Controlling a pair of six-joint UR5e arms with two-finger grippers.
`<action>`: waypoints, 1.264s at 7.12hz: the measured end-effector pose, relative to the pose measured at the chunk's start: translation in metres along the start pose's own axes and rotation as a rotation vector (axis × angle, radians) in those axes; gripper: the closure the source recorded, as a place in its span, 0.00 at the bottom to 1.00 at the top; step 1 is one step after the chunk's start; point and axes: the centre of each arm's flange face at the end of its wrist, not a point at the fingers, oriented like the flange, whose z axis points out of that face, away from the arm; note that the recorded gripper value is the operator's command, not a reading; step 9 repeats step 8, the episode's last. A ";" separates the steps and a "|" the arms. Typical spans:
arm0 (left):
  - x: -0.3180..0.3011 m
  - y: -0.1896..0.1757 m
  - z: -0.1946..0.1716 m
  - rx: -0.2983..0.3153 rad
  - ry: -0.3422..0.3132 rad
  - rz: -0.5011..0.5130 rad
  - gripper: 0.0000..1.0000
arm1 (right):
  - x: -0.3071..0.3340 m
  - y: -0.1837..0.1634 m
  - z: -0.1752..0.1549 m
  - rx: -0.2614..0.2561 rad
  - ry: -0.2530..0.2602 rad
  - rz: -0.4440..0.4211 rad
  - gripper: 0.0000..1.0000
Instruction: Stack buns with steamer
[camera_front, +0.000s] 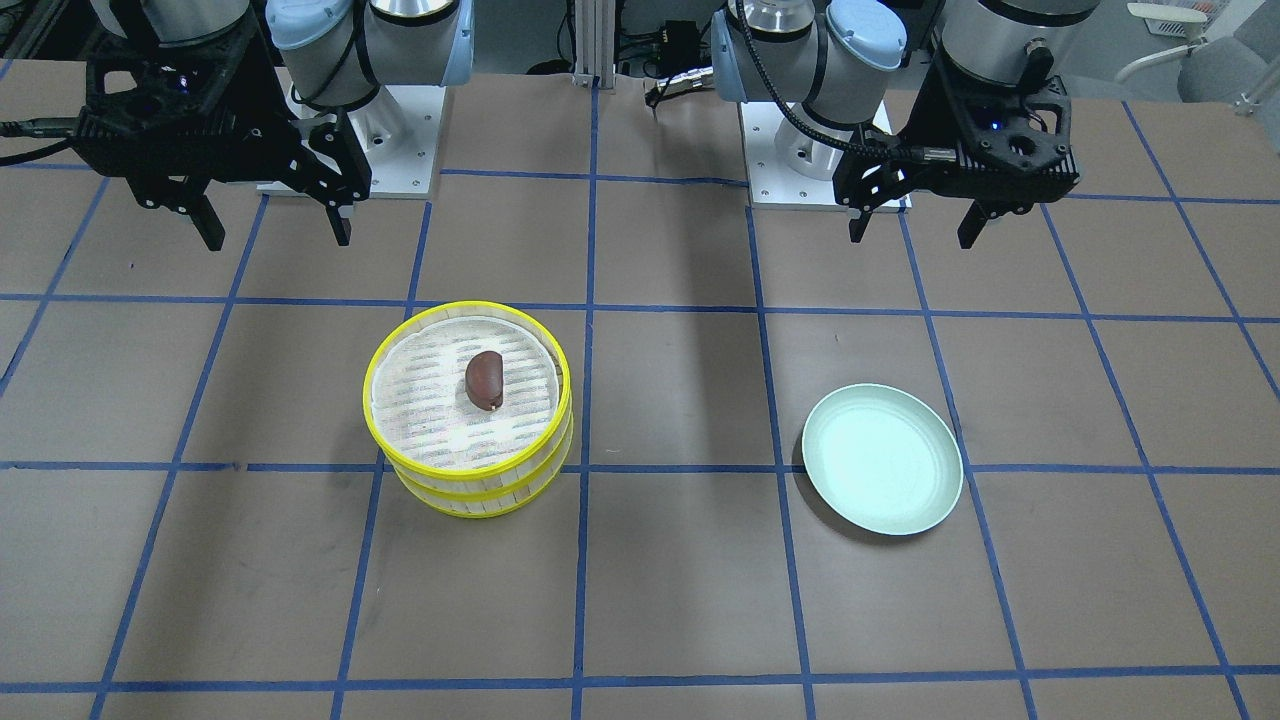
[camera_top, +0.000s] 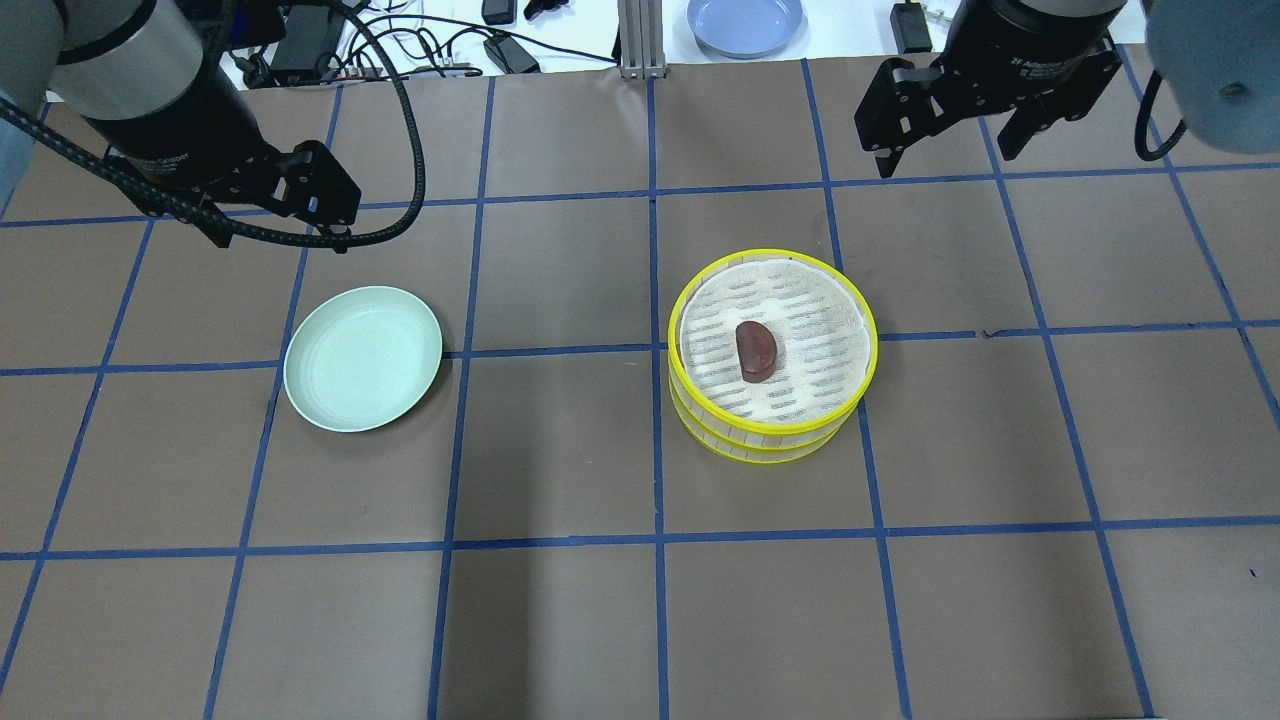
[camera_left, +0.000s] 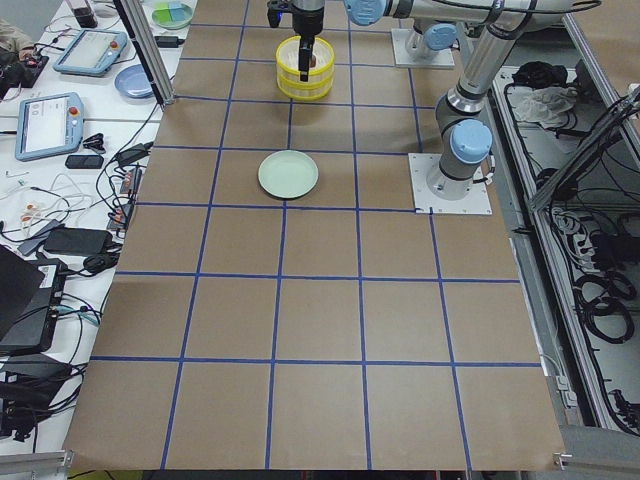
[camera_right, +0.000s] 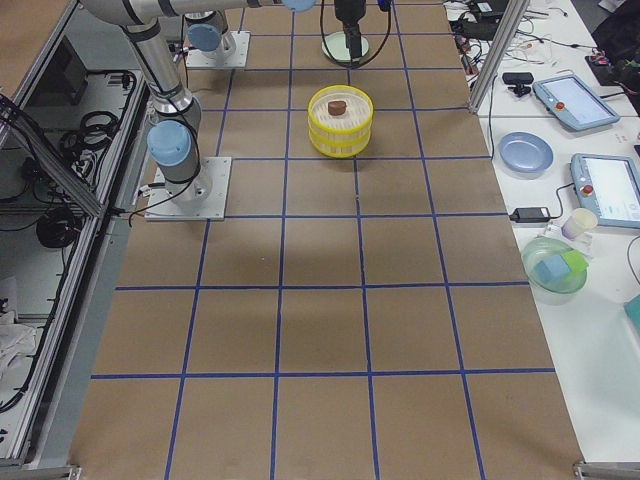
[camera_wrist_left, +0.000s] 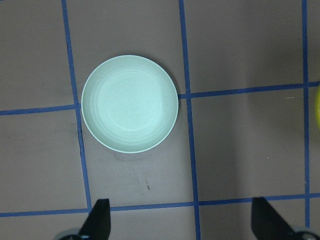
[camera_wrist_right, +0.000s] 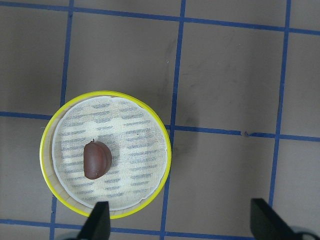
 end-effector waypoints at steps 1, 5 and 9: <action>0.001 0.000 0.002 -0.002 0.003 0.000 0.00 | 0.000 0.000 0.000 -0.001 0.000 0.000 0.00; 0.001 0.000 0.009 -0.010 0.007 0.000 0.00 | 0.000 0.001 0.002 -0.005 0.000 0.000 0.00; 0.002 0.000 0.011 -0.013 0.007 0.001 0.00 | 0.000 0.001 0.002 -0.005 0.000 -0.001 0.00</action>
